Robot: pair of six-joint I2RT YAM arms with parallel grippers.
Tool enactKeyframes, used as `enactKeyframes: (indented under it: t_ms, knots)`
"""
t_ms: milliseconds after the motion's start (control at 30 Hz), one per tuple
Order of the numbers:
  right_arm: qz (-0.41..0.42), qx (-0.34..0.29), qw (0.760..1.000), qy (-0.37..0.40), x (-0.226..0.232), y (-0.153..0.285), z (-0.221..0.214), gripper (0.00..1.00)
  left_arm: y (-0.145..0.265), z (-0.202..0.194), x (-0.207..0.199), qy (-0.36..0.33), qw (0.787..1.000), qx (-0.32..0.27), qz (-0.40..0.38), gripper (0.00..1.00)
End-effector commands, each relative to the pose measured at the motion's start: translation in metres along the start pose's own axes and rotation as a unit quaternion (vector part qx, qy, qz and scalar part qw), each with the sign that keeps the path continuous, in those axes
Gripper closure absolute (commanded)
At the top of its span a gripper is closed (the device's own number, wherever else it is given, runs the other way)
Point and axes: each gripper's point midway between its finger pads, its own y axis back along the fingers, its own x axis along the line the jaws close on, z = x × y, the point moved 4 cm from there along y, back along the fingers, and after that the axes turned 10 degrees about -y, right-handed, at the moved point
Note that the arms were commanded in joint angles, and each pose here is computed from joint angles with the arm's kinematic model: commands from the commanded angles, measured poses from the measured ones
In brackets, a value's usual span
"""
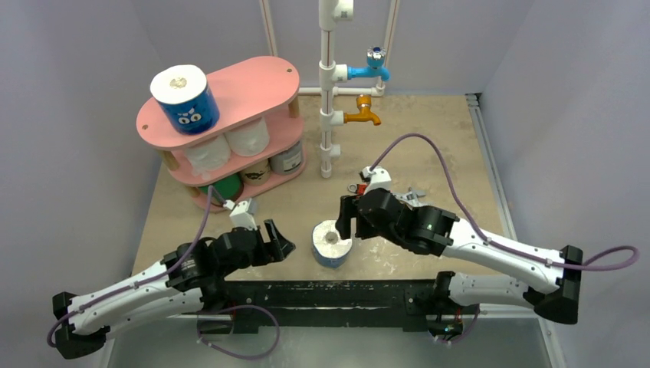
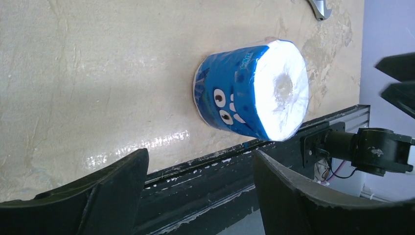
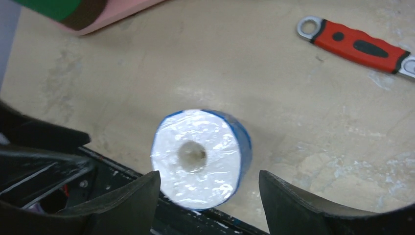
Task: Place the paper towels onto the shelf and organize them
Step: Adjust the paper towel at the center of the board, then pick up the paper towel from the center of the board.
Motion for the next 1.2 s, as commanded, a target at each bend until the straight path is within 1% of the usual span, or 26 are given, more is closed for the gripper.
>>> enactKeyframes:
  t_ms: [0, 133, 367, 500, 700, 867, 967, 1033, 1100, 1167]
  knots:
    - [0.022, 0.056, 0.997, -0.046, -0.02, -0.027, -0.024, 0.27, 0.003, 0.011, -0.016, -0.015, 1.0, -0.006, -0.022, 0.24]
    - [0.033, 0.083, 0.995, -0.052, -0.019, -0.043, -0.036, 0.27, 0.008, 0.007, -0.008, 0.004, 1.0, -0.008, -0.022, 0.25]
    - [0.029, 0.093, 0.993, -0.069, -0.022, -0.061, -0.035, 0.27, 0.028, 0.005, 0.013, 0.027, 0.999, -0.028, -0.025, 0.26]
    - [0.014, 0.099, 0.991, -0.084, -0.032, -0.067, -0.035, 0.32, 0.037, 0.004, 0.023, 0.029, 0.999, -0.03, -0.018, 0.26]
    - [0.001, 0.121, 0.988, -0.091, -0.04, -0.075, -0.046, 0.41, 0.051, 0.011, 0.026, 0.031, 0.999, -0.038, -0.017, 0.27]
    - [-0.009, 0.14, 0.986, -0.087, -0.043, -0.081, -0.054, 0.43, 0.069, 0.021, 0.027, 0.034, 0.998, -0.05, -0.024, 0.27]
    - [-0.012, 0.144, 0.986, -0.088, -0.045, -0.083, -0.057, 0.49, 0.082, 0.027, 0.031, 0.039, 0.997, -0.058, -0.018, 0.28]
    - [-0.001, 0.141, 0.986, -0.093, -0.041, -0.082, -0.055, 0.56, 0.088, 0.028, 0.036, 0.044, 0.997, -0.065, -0.014, 0.28]
    - [0.015, 0.134, 0.986, -0.103, -0.035, -0.077, -0.05, 0.59, 0.092, 0.029, 0.042, 0.051, 0.996, -0.073, -0.013, 0.28]
    - [0.036, 0.117, 0.986, -0.112, -0.027, -0.068, -0.039, 0.68, 0.094, 0.029, 0.047, 0.062, 0.995, -0.083, -0.015, 0.28]
